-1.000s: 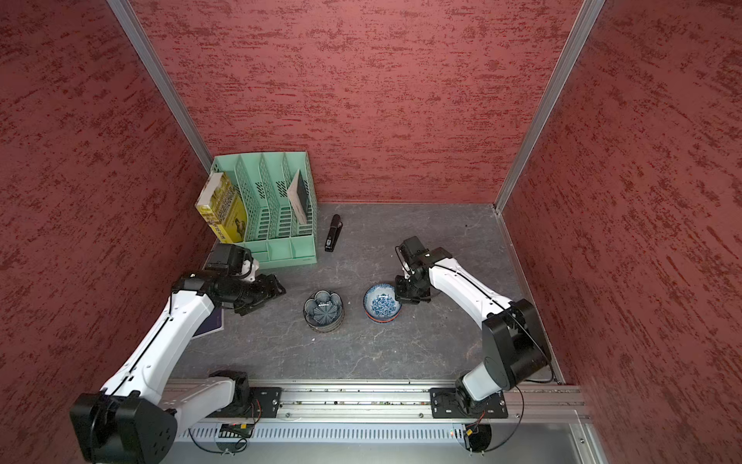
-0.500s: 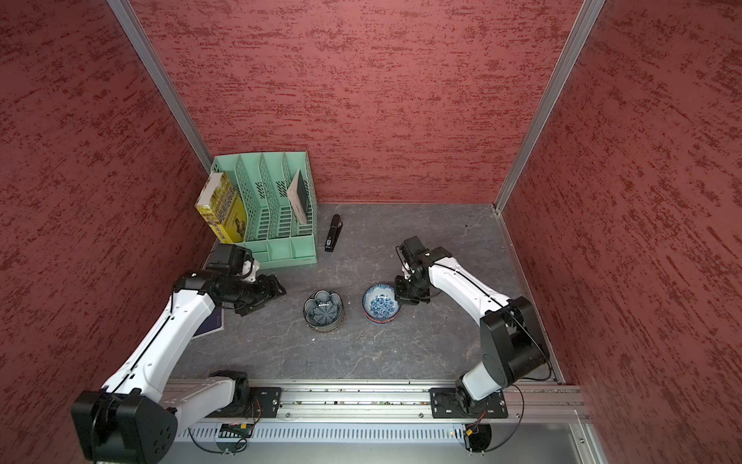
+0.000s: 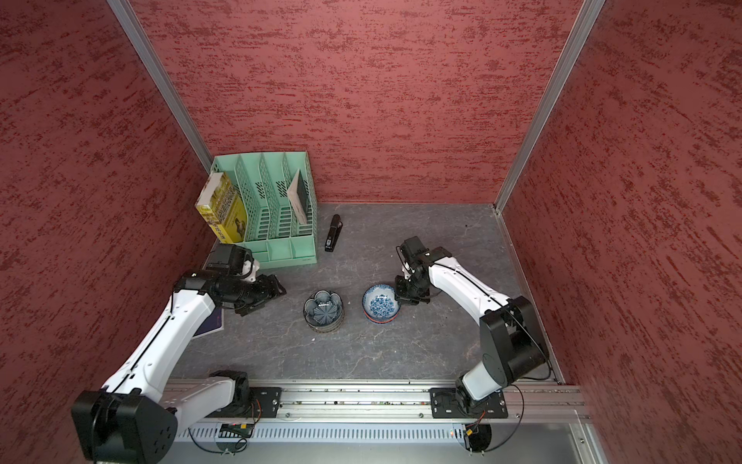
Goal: Stack the bowls
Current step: Place the bowl on the bowl, then reset both arms
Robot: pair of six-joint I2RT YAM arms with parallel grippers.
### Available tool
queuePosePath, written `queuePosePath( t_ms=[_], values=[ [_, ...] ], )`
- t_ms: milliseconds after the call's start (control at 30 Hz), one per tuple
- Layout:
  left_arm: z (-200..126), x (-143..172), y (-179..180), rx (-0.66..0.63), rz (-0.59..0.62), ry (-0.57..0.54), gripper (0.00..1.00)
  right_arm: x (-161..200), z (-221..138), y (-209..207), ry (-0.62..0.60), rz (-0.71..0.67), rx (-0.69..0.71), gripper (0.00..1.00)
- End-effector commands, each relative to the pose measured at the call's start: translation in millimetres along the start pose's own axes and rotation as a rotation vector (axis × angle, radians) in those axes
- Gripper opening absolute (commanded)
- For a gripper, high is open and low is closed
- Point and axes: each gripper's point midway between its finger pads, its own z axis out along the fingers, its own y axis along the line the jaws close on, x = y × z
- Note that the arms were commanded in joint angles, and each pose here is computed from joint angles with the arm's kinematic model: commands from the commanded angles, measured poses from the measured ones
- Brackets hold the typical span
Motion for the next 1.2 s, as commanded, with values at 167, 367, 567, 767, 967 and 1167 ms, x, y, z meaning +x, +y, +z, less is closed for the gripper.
queuePosePath(
  t_ms=[167,367,567,767,967,1167],
  values=[
    [3.2,0.1,-0.3,0.006,0.014,0.003,0.80,3.5,6.6,1.4,0.033,0.011,-0.022,0.04],
    [2.4,-0.9,0.0,0.002,0.012,-0.002,0.80,2.9,1.6,2.1,0.023,0.008,-0.020,0.23],
    [-17.6,-42.7,5.5,-0.066,0.036,-0.254,0.83,-37.1,-55.6,10.9,-0.235,-0.054,0.035,0.58],
    [-65.5,-114.3,0.4,-0.088,0.070,-0.800,1.00,-109.1,-175.0,-12.3,-0.928,-0.041,0.226,0.97],
    [-24.9,-133.8,12.0,-0.221,0.268,-1.033,1.00,-122.9,-177.1,-103.6,-1.194,0.037,0.588,0.98],
    [21.8,-146.5,25.7,-0.282,0.401,-1.047,1.00,-116.0,-107.8,-173.2,-1.214,0.090,0.645,0.98]
  ],
)
